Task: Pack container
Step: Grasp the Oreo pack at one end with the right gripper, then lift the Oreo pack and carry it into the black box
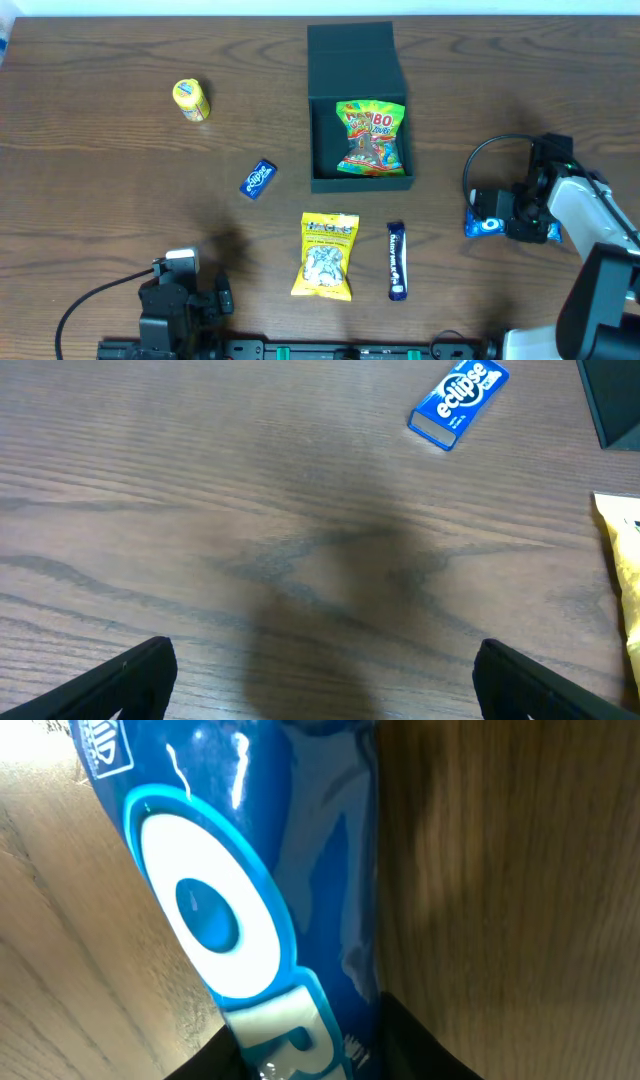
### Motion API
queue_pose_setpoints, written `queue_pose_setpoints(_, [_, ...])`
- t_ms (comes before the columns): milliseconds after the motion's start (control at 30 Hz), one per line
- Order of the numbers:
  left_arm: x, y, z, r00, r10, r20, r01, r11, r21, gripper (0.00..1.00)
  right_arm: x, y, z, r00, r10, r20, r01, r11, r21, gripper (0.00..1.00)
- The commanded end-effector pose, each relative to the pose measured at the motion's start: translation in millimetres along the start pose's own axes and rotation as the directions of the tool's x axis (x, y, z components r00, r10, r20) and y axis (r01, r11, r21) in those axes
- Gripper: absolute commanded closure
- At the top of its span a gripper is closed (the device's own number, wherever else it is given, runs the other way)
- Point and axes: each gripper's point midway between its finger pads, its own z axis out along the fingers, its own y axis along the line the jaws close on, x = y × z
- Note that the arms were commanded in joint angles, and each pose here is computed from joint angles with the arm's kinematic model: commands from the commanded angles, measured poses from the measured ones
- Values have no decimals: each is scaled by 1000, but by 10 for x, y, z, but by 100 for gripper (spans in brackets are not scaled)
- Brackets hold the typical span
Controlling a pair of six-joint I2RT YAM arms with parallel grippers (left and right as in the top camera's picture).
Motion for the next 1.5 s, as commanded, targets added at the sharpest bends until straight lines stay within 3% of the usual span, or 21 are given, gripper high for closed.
queue_pose_setpoints(0, [185, 33, 59, 998, -16, -65, 14, 1000, -18, 4, -28, 43, 30, 1000, 11, 10, -11, 1000, -19, 73])
queue_pose_setpoints(367, [185, 33, 59, 998, -16, -65, 14, 1000, -18, 4, -27, 77, 27, 999, 40, 8, -40, 999, -33, 99])
queue_pose_setpoints(833, [185, 33, 59, 998, -16, -65, 14, 1000, -18, 4, -37, -22, -293, 987, 161, 23, -162, 984, 80, 99])
queue_pose_setpoints(1133, [185, 33, 59, 998, -16, -65, 14, 1000, -18, 4, -124, 264, -675, 992, 120, 30, -123, 989, 84, 99])
queue_pose_setpoints(1467, [185, 33, 59, 998, -16, -65, 15, 1000, -18, 5, -619, 251, -1206, 933, 319, 165, -345, 924, 165, 99])
